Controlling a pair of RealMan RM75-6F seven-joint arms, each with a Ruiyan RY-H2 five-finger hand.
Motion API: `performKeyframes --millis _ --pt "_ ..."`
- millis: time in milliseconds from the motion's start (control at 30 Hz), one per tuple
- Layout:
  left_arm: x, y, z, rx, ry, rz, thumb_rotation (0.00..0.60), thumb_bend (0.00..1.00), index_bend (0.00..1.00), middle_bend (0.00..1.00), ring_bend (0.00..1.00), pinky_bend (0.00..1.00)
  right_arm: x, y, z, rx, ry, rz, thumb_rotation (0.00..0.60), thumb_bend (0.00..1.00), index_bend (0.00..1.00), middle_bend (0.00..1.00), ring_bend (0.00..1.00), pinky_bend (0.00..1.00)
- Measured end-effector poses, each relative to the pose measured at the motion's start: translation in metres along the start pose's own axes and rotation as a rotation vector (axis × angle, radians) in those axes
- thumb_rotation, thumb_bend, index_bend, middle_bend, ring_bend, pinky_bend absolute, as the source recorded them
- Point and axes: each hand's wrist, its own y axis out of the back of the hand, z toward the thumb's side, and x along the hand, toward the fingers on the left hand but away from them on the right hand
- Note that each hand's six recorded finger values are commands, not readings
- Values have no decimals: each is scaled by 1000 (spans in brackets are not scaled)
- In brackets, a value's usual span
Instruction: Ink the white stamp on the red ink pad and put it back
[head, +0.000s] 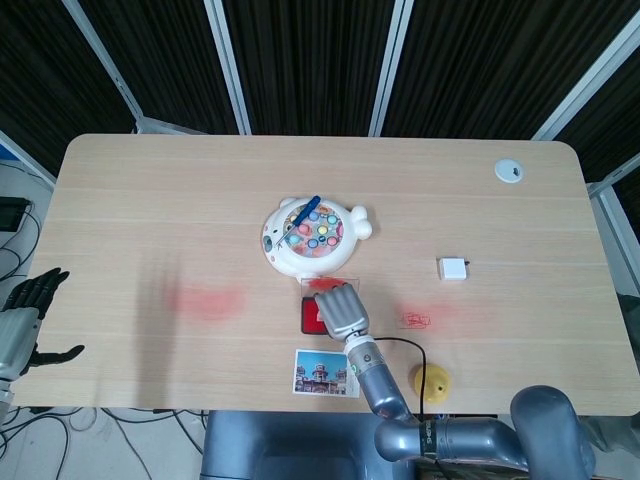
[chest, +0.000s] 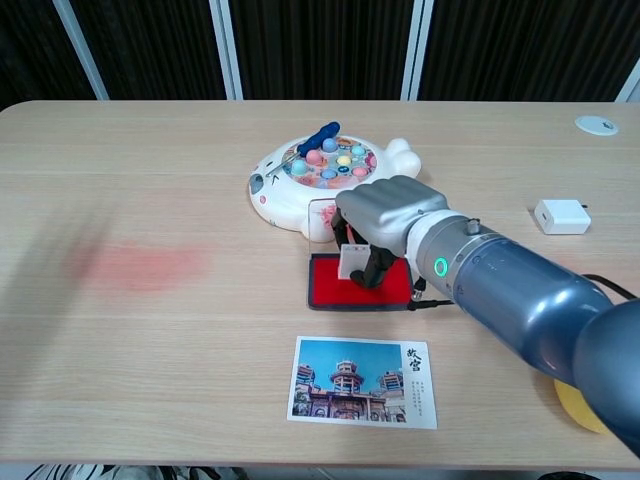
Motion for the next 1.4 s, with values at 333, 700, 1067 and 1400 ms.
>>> performKeyframes --millis 333,700,1067,1400 --pt "0 0 0 0 -2 1 600 0 0 0 0 0 0 8 1 -3 -12 1 600 666 816 657 510 502" --pt "0 0 -1 -2 -2 0 600 0 0 0 0 0 -1 -8 -3 5 -29 30 600 667 816 657 509 502" --pt "0 0 -1 3 -3 0 600 0 0 0 0 0 1 -6 -7 7 -31 25 600 667 816 657 510 502" --pt "-1 -1 -1 10 -2 2 600 0 0 0 0 0 8 26 -15 -8 -26 -36 600 668 816 657 510 502"
